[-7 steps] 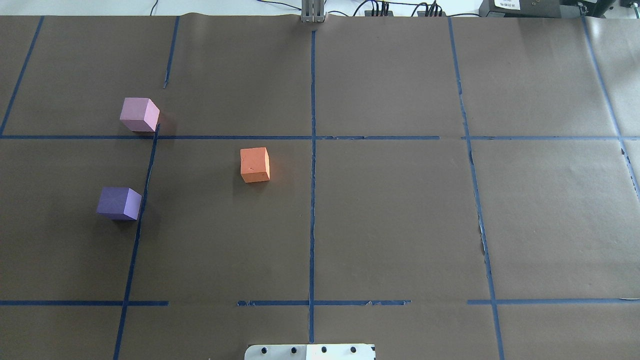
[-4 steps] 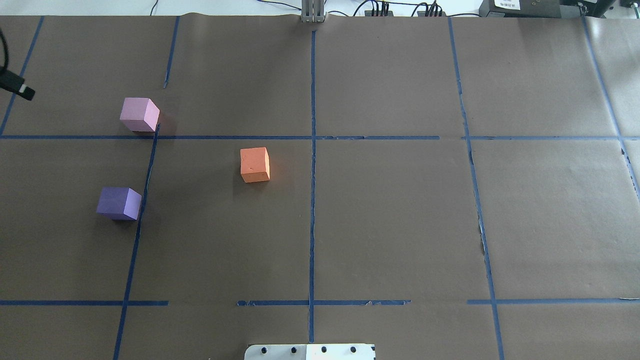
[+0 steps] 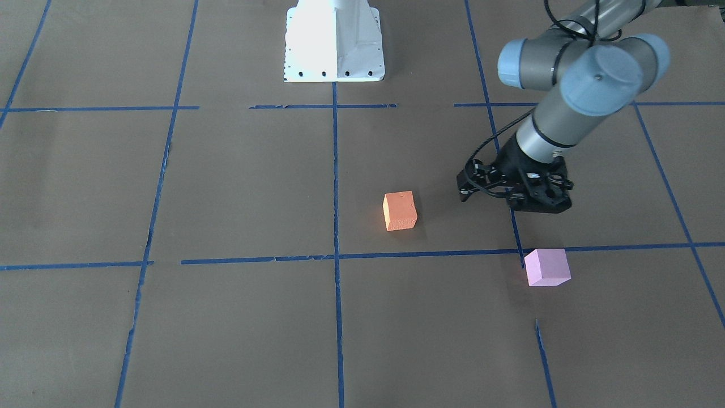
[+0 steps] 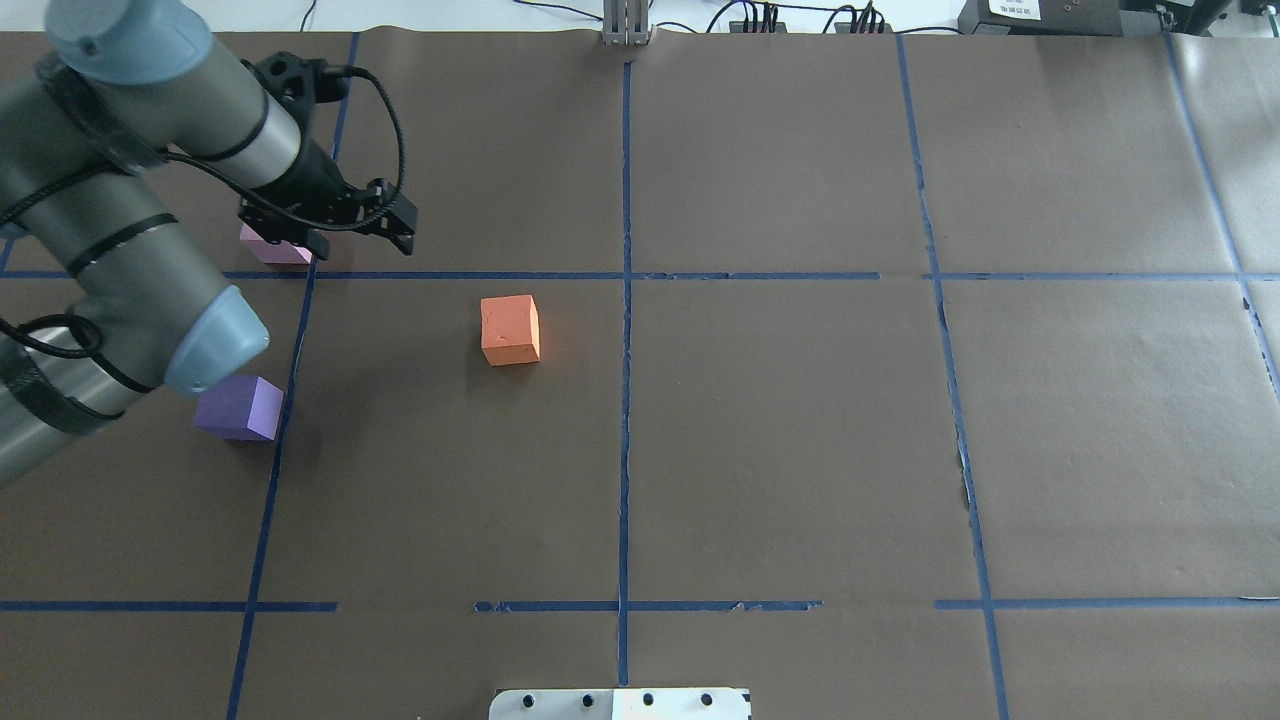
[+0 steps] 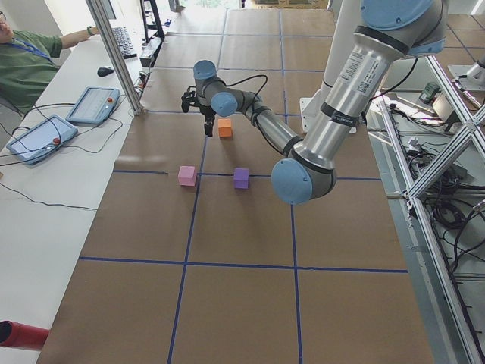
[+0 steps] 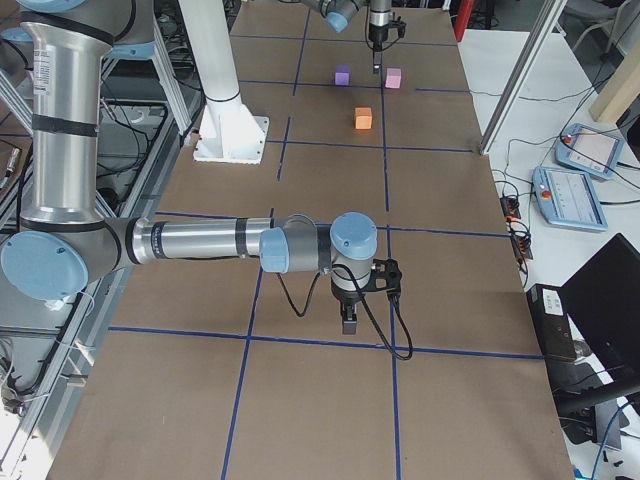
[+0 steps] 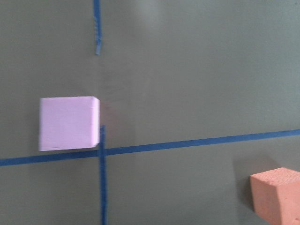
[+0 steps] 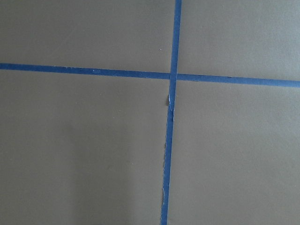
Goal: Arrange blocks in a line
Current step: 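Move the left gripper over the orange cube and lower it, then close the left gripper on the orange cube and lift it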
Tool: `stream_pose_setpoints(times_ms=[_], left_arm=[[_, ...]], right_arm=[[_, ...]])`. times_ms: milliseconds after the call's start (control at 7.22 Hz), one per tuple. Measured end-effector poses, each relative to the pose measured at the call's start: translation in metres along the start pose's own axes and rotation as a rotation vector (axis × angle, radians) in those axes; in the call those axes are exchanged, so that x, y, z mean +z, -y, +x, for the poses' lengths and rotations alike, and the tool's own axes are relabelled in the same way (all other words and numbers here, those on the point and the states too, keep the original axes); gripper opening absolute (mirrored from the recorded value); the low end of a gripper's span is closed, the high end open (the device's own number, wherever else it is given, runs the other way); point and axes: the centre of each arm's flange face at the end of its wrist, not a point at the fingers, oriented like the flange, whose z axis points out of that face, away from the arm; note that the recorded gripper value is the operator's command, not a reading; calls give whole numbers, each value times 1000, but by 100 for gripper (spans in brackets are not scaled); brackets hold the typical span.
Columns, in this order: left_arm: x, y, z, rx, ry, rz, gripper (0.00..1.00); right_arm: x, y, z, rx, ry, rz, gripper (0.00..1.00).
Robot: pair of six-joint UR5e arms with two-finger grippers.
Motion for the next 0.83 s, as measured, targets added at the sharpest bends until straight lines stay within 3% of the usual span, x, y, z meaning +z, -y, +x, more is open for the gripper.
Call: stream_pose_setpoints(times_ms=[277, 831], left_arm=[[41, -13, 63, -64, 38, 27, 100], [85, -34, 98, -72, 73, 24, 100]], right_arm=[[0, 0, 0, 0, 0, 0, 100], [0, 0, 0, 0, 0, 0, 100]])
